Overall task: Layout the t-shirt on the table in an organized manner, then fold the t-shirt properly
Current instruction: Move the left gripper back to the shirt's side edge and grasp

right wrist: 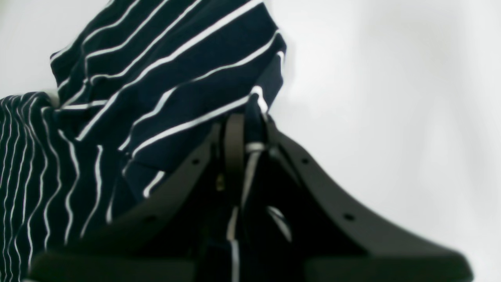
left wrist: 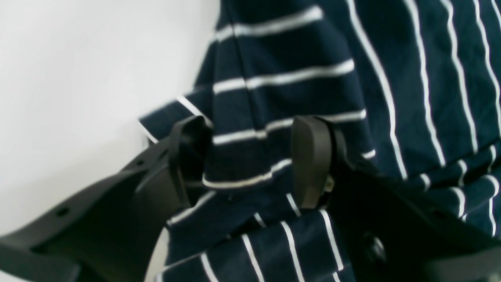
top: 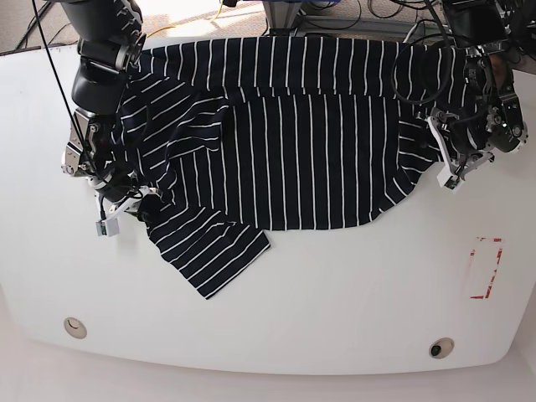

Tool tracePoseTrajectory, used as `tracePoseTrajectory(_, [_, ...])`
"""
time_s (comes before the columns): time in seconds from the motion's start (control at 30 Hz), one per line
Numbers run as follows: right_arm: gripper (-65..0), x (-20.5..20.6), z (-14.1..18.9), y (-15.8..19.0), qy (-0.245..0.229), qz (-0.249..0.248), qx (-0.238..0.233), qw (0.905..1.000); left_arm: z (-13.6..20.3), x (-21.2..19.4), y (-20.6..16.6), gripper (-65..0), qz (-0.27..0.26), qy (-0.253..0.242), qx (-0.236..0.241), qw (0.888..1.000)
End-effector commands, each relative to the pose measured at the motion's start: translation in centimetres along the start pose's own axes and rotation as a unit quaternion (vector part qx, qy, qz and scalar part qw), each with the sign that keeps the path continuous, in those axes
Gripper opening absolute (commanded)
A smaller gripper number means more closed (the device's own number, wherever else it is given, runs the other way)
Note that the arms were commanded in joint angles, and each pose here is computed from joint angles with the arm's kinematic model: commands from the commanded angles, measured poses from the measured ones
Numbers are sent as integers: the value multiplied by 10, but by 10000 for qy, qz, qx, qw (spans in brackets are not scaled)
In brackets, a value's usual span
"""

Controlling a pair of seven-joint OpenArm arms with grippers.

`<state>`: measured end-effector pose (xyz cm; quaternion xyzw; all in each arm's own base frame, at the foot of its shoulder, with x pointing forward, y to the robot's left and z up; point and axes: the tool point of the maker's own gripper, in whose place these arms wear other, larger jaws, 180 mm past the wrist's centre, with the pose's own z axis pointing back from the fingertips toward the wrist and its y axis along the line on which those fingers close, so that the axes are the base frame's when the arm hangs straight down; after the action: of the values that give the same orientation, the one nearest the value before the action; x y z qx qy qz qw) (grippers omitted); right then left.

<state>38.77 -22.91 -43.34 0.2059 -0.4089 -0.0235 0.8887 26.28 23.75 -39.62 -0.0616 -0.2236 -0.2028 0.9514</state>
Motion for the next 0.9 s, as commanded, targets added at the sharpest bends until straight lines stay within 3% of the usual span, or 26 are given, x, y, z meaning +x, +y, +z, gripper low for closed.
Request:
tracePoseTrajectory(0.0, [-590,-4,1,-5,239,114,-112,9996,7,12,7,-321,-73,-185,89,9998])
tracePoseTrajectory(0.87, [-590,-3,1,-5,232,117,-110,9996,-4,-1,16,-328,47,138,174,9997])
